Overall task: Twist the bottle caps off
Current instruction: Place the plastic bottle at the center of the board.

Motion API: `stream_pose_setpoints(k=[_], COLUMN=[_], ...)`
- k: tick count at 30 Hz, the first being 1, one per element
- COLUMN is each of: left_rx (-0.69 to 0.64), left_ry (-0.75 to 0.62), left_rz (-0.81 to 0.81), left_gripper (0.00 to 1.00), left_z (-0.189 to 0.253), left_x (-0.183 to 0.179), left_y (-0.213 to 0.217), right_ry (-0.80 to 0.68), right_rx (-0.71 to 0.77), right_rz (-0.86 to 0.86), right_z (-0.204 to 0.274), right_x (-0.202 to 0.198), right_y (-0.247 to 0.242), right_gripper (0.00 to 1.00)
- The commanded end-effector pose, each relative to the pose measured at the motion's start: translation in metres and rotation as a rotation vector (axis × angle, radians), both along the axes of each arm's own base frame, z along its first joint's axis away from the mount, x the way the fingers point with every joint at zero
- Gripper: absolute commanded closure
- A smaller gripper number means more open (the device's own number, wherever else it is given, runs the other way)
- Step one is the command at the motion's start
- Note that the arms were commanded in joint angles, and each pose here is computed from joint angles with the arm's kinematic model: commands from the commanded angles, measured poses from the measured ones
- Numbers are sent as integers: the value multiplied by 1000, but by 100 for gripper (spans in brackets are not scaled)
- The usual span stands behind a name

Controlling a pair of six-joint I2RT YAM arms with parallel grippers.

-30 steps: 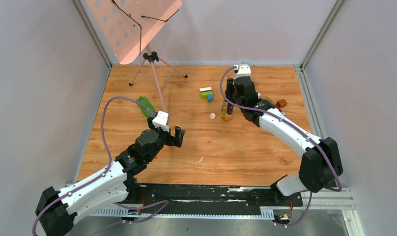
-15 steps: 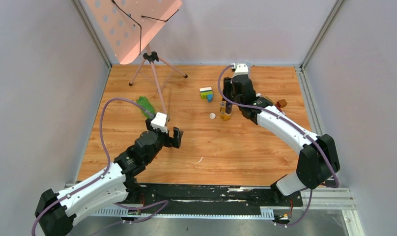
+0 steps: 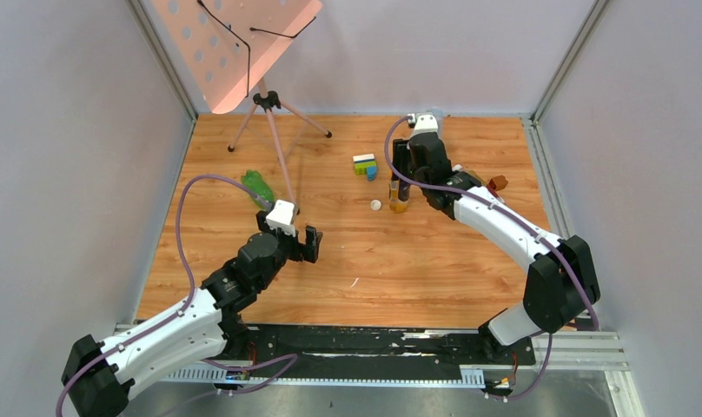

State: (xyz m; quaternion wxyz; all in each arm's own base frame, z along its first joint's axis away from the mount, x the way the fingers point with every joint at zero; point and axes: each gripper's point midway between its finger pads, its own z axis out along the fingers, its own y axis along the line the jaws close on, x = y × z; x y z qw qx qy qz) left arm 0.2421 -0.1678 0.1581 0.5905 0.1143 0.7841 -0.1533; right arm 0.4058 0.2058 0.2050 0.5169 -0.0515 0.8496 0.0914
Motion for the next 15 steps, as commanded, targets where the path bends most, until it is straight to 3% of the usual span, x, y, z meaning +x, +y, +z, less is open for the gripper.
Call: stream_pose_setpoints(k=[1, 9, 15], left_rx=[-23, -14, -9], left_ry=[-17, -17, -14], left_rz=[28, 32, 35], left_gripper=[0, 0, 0], left_z=[6, 5, 5], left_x=[4, 5, 5], left_y=[2, 3, 4], right_ry=[19, 8, 3], right_rx=[12, 22, 21], right_rz=[22, 35, 34], right_z=[2, 9, 12], right_x=[-2, 0, 2], right_y=[8, 11, 10], right_gripper=[49, 46, 38])
